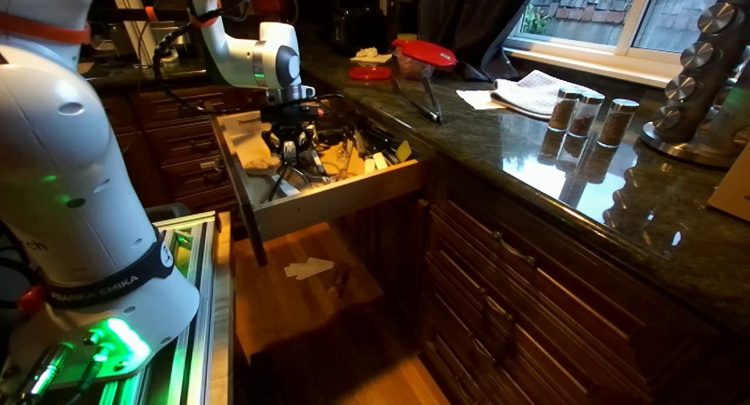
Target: Take the silver fish slice out of the open drawer and put it on the left side of the countertop.
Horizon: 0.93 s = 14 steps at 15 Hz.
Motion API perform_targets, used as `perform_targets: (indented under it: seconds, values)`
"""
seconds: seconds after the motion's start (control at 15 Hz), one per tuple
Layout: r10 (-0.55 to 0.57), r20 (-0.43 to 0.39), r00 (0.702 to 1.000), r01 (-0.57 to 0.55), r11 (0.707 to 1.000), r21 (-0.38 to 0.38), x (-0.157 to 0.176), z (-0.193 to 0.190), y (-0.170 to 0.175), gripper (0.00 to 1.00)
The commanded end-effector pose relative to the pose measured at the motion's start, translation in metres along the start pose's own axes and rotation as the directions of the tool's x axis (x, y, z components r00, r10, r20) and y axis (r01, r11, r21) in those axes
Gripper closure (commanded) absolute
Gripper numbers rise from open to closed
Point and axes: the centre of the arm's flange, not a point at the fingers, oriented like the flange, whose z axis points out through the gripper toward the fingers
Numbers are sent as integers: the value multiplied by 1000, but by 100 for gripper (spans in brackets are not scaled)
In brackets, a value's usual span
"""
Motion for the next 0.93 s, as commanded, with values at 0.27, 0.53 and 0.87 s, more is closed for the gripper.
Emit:
perform_targets:
  seconds: [0.27,0.53,0.87]
  values:
    - [-11,0,1000,11,1000,28,19,25,-2,67]
    - [-20,3,1000,20,999,34,27,28,-3,89]
    - [-4,-23,1000,5,1000,7,13,-11,-13,97]
